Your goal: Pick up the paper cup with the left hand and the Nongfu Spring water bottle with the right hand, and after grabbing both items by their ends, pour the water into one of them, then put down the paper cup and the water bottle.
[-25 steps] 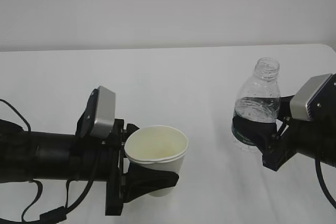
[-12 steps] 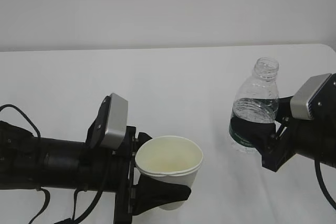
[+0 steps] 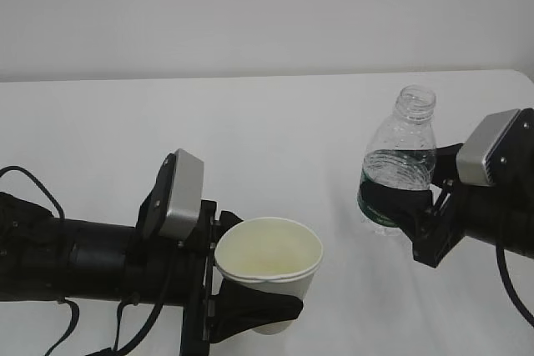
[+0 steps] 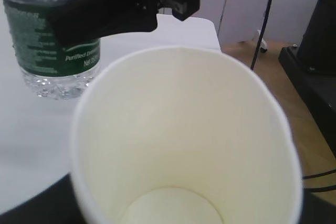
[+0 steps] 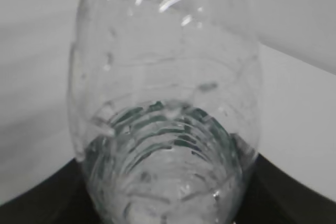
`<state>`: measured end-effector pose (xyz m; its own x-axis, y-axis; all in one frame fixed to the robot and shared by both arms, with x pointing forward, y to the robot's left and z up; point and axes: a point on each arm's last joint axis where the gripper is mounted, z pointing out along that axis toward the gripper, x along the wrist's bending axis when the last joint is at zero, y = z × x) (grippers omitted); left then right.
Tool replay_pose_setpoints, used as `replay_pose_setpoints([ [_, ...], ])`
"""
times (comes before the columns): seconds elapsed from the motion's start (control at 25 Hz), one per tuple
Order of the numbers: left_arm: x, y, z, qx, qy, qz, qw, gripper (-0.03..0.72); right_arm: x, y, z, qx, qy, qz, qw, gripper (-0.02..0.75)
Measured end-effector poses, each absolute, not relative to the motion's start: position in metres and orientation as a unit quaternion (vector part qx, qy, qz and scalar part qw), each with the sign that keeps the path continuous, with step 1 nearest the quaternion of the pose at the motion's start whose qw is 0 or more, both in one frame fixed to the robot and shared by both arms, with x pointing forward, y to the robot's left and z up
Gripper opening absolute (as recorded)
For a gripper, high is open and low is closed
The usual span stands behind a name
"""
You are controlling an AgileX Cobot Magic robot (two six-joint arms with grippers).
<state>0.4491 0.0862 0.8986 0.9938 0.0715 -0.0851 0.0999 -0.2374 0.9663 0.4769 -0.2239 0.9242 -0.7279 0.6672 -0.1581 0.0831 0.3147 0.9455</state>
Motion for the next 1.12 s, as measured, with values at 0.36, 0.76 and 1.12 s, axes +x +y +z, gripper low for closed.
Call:
replay_pose_setpoints([
  [0.36,0.452,0.080,0.903,0.783,0.041,-0.005,0.621,0.438,0.490,-0.222,0.930,0.220,0.777,0.518,0.282,0.474],
  [0.76,0.453,0.056,0.916,0.768,0.005,0.002,0.640,0.437,0.501,-0.221,0.936,0.190,0.794,0.500,0.290,0.474],
  [1.12,0.450,0.054,0.916,0.768,0.002,0.000,0.641,0.435,0.510,-0.219,0.944,0.158,0.797,0.500,0.301,0.474],
])
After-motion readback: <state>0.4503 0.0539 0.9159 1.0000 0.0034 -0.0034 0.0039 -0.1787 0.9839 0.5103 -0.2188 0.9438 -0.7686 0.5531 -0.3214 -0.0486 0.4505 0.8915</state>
